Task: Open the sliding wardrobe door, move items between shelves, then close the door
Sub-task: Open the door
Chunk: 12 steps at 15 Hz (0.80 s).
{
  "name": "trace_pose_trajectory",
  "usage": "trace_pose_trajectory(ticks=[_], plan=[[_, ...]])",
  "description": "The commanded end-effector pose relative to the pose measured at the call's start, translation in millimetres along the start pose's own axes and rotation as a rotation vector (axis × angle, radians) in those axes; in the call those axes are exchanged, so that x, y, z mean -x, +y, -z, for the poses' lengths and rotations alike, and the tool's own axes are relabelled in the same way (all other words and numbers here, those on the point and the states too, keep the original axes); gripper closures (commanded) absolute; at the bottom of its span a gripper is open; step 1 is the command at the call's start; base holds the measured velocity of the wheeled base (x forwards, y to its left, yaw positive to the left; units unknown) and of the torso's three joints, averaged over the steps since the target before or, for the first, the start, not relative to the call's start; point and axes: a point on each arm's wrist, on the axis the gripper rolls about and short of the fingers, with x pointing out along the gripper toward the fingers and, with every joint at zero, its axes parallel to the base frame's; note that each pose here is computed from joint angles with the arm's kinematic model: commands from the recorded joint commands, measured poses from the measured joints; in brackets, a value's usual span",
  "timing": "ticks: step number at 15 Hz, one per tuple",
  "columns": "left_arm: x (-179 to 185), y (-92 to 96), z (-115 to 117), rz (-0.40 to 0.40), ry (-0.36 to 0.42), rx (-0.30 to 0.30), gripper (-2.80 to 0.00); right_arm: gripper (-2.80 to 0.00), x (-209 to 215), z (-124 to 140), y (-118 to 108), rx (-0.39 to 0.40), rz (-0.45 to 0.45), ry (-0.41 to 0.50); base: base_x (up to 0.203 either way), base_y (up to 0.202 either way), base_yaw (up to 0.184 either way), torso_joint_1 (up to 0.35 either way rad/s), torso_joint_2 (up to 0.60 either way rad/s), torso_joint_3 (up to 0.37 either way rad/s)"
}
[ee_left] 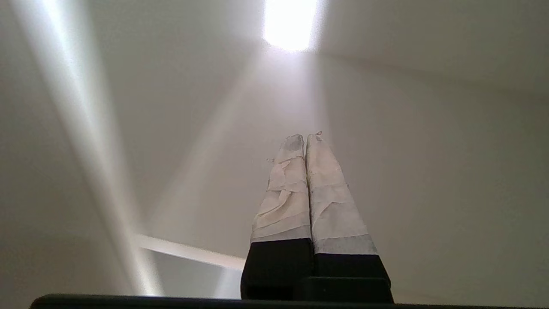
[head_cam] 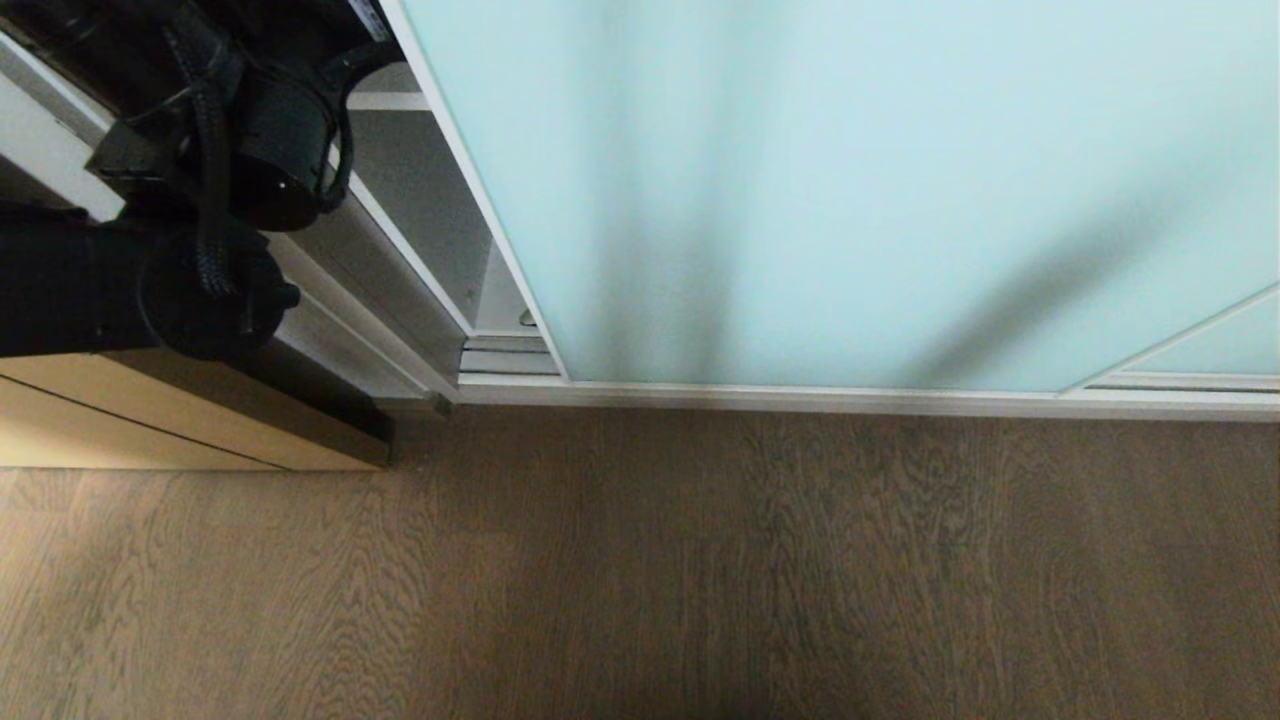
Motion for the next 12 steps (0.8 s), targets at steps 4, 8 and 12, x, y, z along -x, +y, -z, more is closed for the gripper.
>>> trace_pose_trajectory(ticks=[4, 8, 12], plan=[[-1.8, -30.7, 16.5, 0.051, 0.007, 0.043, 0.0, 0.0, -0.1, -0.1, 0.0, 0.001, 0.001, 0.0, 0.0, 0.0, 0.0, 0.0, 0.0, 0.0], [9.1, -74.1, 30.5, 0.134, 0.033, 0.083, 0.0, 0.0, -0.1, -0.1, 0.0, 0.001, 0.0, 0.0, 0.0, 0.0, 0.0, 0.0, 0.0, 0.0], [19.8, -115.9, 59.7, 0.204, 0.063, 0.095, 0.0, 0.0, -0.1, -0.1, 0.0, 0.001, 0.001, 0.0, 0.0, 0.0, 0.0, 0.0, 0.0, 0.0]])
